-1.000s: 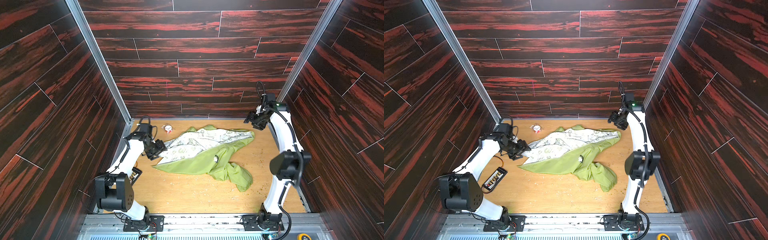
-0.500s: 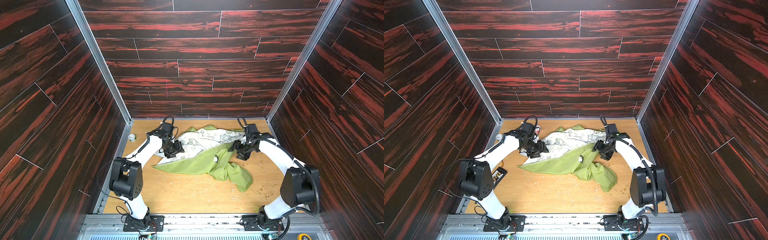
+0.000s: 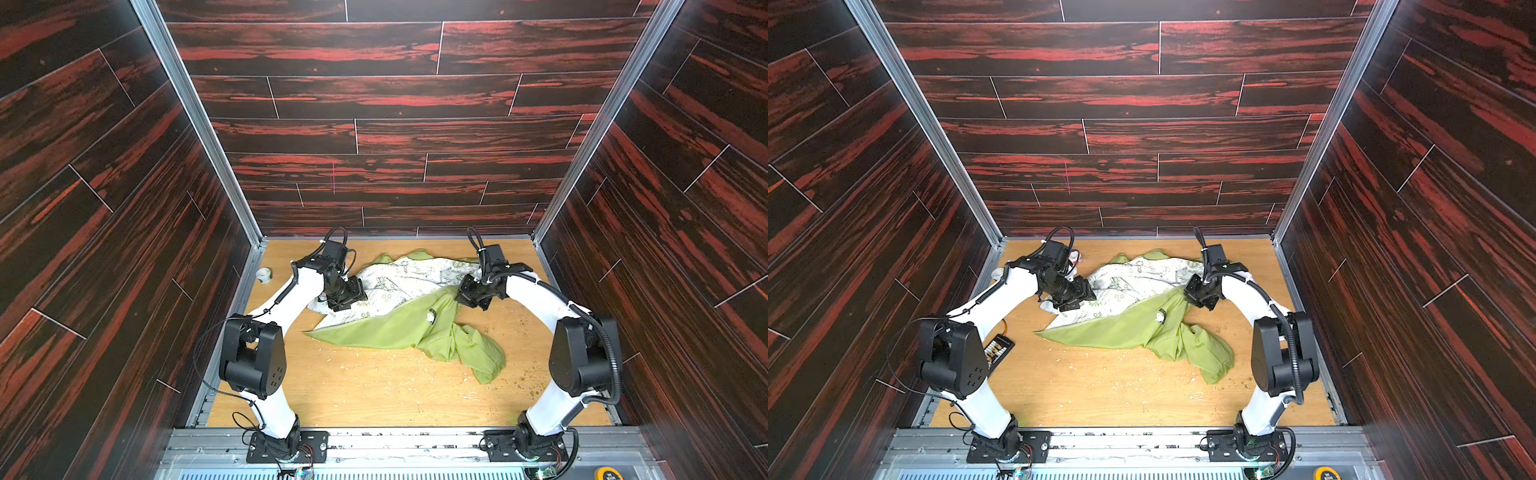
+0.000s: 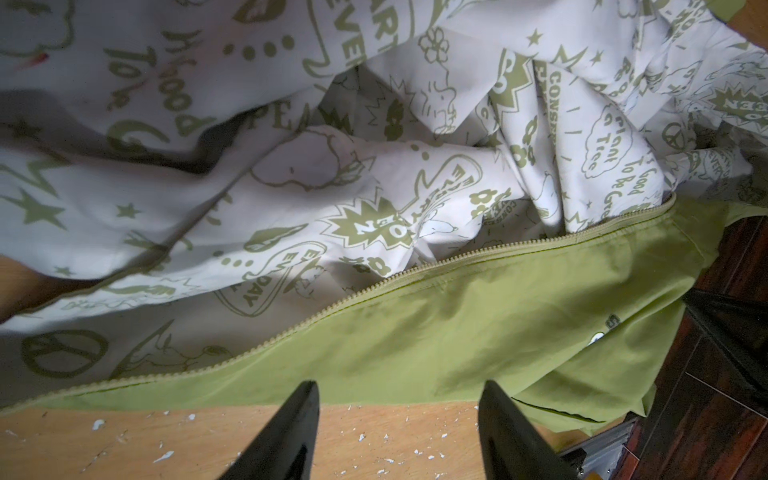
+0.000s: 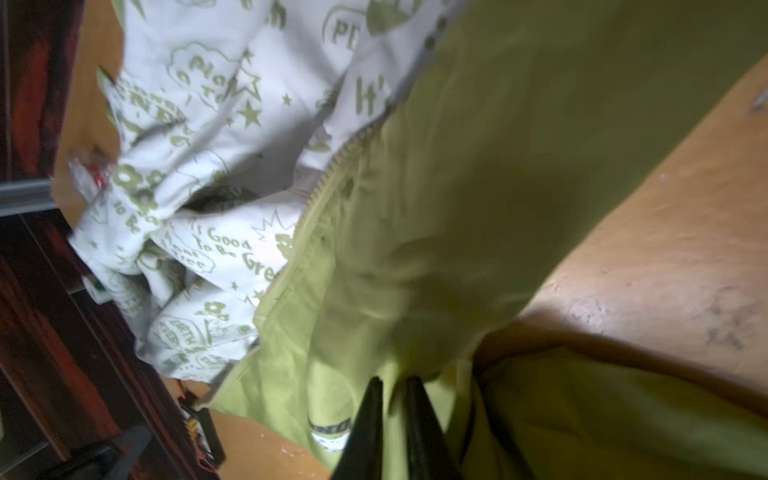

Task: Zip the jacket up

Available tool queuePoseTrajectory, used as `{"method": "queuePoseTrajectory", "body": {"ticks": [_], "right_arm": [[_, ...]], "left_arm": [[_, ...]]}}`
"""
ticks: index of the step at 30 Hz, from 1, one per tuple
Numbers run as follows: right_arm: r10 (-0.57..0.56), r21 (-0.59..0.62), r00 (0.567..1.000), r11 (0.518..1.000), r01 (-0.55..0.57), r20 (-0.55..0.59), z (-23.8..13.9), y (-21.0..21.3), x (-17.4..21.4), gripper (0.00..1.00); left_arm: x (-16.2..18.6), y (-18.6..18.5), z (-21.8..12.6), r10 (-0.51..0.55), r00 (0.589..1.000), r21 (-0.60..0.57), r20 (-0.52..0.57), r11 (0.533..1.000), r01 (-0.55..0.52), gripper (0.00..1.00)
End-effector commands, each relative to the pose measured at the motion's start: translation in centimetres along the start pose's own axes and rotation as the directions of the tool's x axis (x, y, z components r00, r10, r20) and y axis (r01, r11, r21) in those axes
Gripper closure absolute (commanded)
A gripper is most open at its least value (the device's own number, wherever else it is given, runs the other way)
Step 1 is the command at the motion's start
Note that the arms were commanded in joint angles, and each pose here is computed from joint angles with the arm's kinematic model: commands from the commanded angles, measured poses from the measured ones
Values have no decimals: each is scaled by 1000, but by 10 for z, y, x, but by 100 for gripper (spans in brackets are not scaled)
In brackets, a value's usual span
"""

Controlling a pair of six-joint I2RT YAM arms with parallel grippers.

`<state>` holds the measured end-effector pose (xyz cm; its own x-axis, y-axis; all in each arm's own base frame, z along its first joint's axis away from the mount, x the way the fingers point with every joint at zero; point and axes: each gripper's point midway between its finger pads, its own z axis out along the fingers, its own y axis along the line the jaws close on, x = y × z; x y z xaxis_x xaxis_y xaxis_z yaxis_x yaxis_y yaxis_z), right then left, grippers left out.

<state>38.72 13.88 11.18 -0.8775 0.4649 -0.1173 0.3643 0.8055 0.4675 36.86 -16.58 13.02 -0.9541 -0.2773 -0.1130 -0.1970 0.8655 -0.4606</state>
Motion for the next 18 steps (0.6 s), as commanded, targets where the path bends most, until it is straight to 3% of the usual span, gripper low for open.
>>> {"method": "queuePoseTrajectory", "body": {"ticks": [1,13,18], "right_arm": [[3,72,1000,997,-4,13,-7,-18,-13,100],[54,132,991,989,-70,120,-62,-83,-64,100],[42,155,988,986,-66,151,-77,-87,-97,100]], "left_arm": [[6,4,-15,23,999,-18,24,1000,-22,37],[2,3,-11,22,1000,-13,13,1000,-22,36],[4,2,-5,25,1000,-5,-14,1000,-25,36]]}}
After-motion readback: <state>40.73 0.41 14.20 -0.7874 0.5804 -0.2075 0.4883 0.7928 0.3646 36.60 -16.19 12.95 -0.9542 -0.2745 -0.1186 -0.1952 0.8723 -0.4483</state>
